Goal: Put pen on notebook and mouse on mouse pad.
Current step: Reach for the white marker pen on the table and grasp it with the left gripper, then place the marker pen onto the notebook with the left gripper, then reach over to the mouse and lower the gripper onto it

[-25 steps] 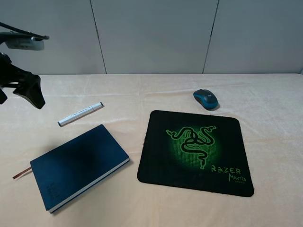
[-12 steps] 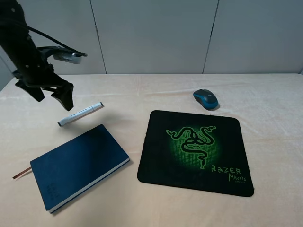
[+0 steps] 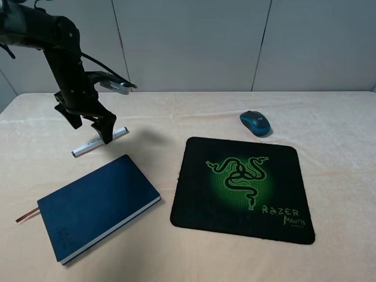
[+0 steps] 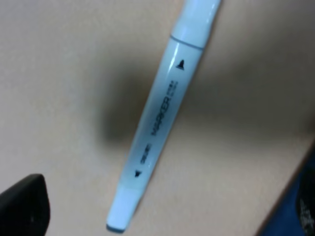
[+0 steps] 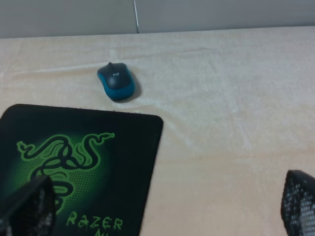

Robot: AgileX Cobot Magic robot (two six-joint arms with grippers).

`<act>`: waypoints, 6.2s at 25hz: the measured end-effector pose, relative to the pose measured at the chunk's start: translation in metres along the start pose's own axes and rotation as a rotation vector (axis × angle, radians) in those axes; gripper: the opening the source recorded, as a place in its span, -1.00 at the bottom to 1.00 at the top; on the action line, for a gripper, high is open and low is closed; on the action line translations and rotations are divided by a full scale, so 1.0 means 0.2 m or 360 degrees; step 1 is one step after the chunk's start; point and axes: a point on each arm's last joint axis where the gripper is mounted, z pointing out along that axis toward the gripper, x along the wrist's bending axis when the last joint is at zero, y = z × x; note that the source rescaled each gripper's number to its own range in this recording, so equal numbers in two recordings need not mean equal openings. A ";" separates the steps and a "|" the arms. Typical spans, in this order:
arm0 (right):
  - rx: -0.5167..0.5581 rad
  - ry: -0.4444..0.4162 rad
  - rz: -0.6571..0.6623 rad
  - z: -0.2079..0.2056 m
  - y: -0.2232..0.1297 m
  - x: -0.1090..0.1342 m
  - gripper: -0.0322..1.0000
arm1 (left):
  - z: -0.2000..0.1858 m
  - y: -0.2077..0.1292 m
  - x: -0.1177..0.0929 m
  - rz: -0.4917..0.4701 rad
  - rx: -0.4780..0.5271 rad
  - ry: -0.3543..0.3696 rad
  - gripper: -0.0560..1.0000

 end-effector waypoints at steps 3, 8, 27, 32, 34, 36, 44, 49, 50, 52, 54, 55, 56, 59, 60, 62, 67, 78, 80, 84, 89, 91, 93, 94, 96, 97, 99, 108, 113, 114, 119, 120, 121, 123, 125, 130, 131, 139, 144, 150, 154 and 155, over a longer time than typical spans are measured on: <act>0.0000 0.0000 0.0000 0.00 0.00 0.00 1.00 | 0.05 0.01 0.00 0.0019 0.0010 -0.0004 1.00; 0.0000 0.0000 0.0000 0.00 0.00 0.00 1.00 | 0.12 0.03 0.01 0.0055 0.0009 0.0001 1.00; 0.0000 0.0000 0.0000 0.00 0.00 0.00 1.00 | 0.20 0.05 0.02 0.0072 0.0001 0.0012 0.43; 0.0000 0.0000 0.0000 0.00 0.00 0.00 1.00 | 0.21 0.05 0.02 0.0076 0.0000 0.0018 -0.07; 0.0000 0.0000 0.0000 0.00 0.00 0.00 1.00 | 0.21 0.05 0.02 0.0076 -0.0001 0.0019 -0.29; 0.0000 0.0000 0.0000 0.00 0.00 0.00 1.00 | 0.21 0.05 0.02 0.0076 -0.0001 0.0019 -0.51; 0.0000 0.0000 0.0000 0.00 0.00 0.00 1.00 | 0.21 0.05 0.02 0.0076 -0.0001 0.0019 -0.89; 0.0000 0.0000 0.0000 0.00 0.00 0.00 1.00 | 0.21 0.05 0.02 0.0076 -0.0001 0.0019 -0.89; 0.0000 0.0000 0.0000 0.00 0.00 0.00 1.00 | 0.21 0.05 0.02 0.0076 -0.0001 0.0019 -0.89; 0.0000 0.0000 0.0000 0.00 0.00 0.00 1.00 | 0.20 0.05 0.02 0.0077 0.0002 0.0020 -0.89; 0.0000 0.0000 0.0000 0.00 0.00 0.00 1.00 | 0.17 0.06 0.03 0.0076 0.0011 0.0021 -0.89; 0.0000 0.0000 0.0000 0.00 0.00 0.00 1.00 | 0.16 0.07 0.03 0.0072 0.0010 0.0022 -0.89; 0.0000 0.0000 0.0000 0.00 0.00 0.00 1.00 | 0.14 0.07 0.03 0.0069 0.0010 0.0023 -0.89; 0.0000 0.0000 0.0000 0.00 0.00 0.00 1.00 | 0.09 0.08 0.04 0.0043 0.0035 0.0015 -0.89; 0.0000 0.0000 0.0000 0.00 0.00 0.00 1.00 | 0.08 0.08 0.04 0.0027 0.0049 0.0010 -0.89; 0.0000 0.0000 0.0000 0.00 0.00 0.00 1.00 | 0.06 0.08 0.04 -0.0003 0.0074 0.0002 -0.89; 0.0000 0.0000 0.0000 0.00 0.00 0.00 1.00 | 0.00 0.06 0.03 -0.0034 0.0113 -0.0010 -0.89; 0.0000 0.0000 0.0000 0.00 0.00 0.00 1.00 | -0.28 -0.05 -0.01 -0.0075 0.0069 0.0006 -0.89; 0.0000 0.0000 0.0000 0.00 0.00 0.00 1.00 | -0.31 -0.08 -0.03 -0.0075 0.0070 0.0003 -0.89; 0.0000 0.0000 0.0000 0.00 0.00 0.00 1.00 | -0.34 -0.19 -0.07 -0.0081 0.0089 -0.0021 -0.89; 0.0000 0.0000 0.0000 0.00 0.00 0.00 1.00 | -0.38 -0.34 -0.14 -0.0085 0.0060 -0.0028 -0.89; 0.0000 0.0000 0.0000 0.00 0.00 0.00 1.00 | -0.38 -0.40 -0.16 -0.0092 0.0064 -0.0036 -0.89; 0.0000 0.0000 0.0000 0.00 0.00 0.00 1.00 | -0.38 -0.45 -0.19 -0.0106 0.0050 -0.0052 -0.89; 0.0000 0.0000 0.0000 0.00 0.00 0.00 1.00 | -0.37 -0.46 -0.20 -0.0110 0.0042 -0.0061 -0.89; 0.0000 0.0000 0.0000 0.00 0.00 0.00 1.00 | -0.35 -0.50 -0.23 -0.0106 0.0029 -0.0068 -0.89; 0.0000 0.0000 0.0000 0.00 0.00 0.00 1.00 | -0.34 -0.51 -0.25 -0.0094 0.0040 -0.0075 -0.89; 0.0000 0.0000 0.0000 0.00 0.00 0.00 1.00 | -0.31 -0.51 -0.30 -0.0042 0.0072 -0.0084 -0.89; 0.0000 0.0000 0.0000 0.00 0.00 0.00 1.00 | -0.20 -0.52 -0.57 0.0196 0.0100 -0.0016 -0.89; 0.0000 0.0000 0.0000 0.00 0.00 0.00 1.00 | -0.12 -0.56 -0.61 0.0194 0.0109 -0.0016 -0.89; 0.0000 0.0000 0.0000 0.00 0.00 0.00 1.00 | -0.10 -0.57 -0.62 0.0189 0.0106 -0.0019 -0.89; 0.0000 0.0000 0.0000 0.00 0.00 0.00 1.00 | -0.01 -0.63 -0.62 0.0187 0.0105 -0.0022 -0.89; 0.0000 0.0000 0.0000 0.00 0.00 0.00 1.00 | 0.00 -0.64 -0.62 0.0187 0.0096 -0.0020 -0.89; 0.0000 0.0000 0.0000 0.00 0.00 0.00 1.00 | 0.01 -0.64 -0.63 0.0187 0.0082 -0.0019 -0.89; 0.0000 0.0000 0.0000 0.00 0.00 0.00 1.00 | 0.03 -0.65 -0.63 0.0186 0.0062 -0.0017 -0.89; 0.0000 0.0000 0.0000 0.00 0.00 0.00 1.00 | 0.05 -0.65 -0.63 0.0185 0.0033 -0.0015 -0.89; 0.0000 0.0000 0.0000 0.00 0.00 0.00 1.00 | 0.06 -0.65 -0.63 0.0149 -0.0013 -0.0009 -0.89; 0.0000 0.0000 0.0000 0.00 0.00 0.00 1.00 | 0.06 -0.65 -0.63 0.0147 -0.0014 -0.0009 -0.89; 0.0000 0.0000 0.0000 0.00 0.00 0.00 1.00 | 0.06 -0.65 -0.63 0.0143 -0.0019 -0.0008 -0.75; 0.0000 0.0000 0.0000 0.00 0.00 0.00 1.00 | 0.06 -0.65 -0.63 0.0142 -0.0019 -0.0008 0.40; 0.0000 0.0000 0.0000 0.00 0.00 0.00 1.00 | 0.06 -0.65 -0.63 0.0140 -0.0017 -0.0009 0.96; 0.0000 0.0000 0.0000 0.00 0.00 0.00 1.00 | 0.05 -0.65 -0.63 0.0124 0.0013 -0.0029 0.99; 0.0000 0.0000 0.0000 0.00 0.00 0.00 1.00 | 0.04 -0.65 -0.64 0.0113 0.0029 -0.0043 0.99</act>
